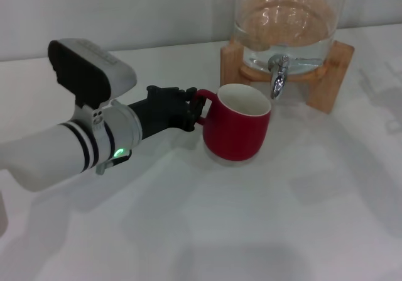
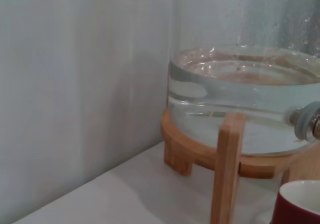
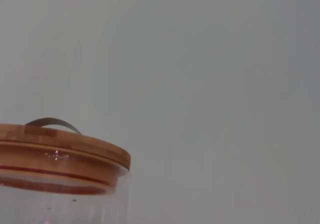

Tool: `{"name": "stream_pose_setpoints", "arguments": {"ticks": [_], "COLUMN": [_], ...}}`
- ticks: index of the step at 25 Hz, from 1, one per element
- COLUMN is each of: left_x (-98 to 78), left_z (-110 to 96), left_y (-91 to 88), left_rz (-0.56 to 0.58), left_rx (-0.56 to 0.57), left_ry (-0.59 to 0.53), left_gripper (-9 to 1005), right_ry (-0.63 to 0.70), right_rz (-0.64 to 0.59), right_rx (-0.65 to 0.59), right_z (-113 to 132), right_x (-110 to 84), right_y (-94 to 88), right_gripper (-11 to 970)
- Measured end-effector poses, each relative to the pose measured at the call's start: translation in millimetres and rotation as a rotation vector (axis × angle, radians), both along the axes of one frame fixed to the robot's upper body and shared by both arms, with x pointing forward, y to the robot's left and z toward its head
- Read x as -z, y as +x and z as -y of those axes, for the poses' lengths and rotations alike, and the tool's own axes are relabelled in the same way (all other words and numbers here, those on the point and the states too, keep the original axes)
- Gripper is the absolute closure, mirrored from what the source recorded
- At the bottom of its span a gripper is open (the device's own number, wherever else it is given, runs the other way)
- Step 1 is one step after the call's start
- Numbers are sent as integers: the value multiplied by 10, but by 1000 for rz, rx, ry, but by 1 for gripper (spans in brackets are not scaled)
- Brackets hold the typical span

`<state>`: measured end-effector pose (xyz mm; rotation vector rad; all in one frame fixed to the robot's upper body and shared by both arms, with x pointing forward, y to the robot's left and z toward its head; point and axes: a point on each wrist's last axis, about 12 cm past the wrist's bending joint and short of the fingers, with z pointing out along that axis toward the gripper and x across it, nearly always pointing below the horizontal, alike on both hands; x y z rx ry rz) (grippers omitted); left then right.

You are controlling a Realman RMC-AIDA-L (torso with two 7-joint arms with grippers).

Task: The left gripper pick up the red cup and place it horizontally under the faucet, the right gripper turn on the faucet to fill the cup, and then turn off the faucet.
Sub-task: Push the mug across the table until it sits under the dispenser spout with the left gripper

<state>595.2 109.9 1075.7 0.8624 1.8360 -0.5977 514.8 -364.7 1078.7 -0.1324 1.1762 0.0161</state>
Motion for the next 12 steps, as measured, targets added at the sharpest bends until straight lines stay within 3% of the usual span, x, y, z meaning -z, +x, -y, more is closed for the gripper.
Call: {"name": "stream_pose_setpoints", "arguments": {"ticks": [12], "left_x": [-29], "left_z": [112], "left_y": [10], "left_rz": [-3], "left_rx": [63], "left_ry": [30], "left_gripper": [818], "right_ry": [-6], "right_rz": [7], "right_rx": [-7], "right_z": [-12], "right_x": [-25], "right_y": [34], "right_gripper": [361]}}
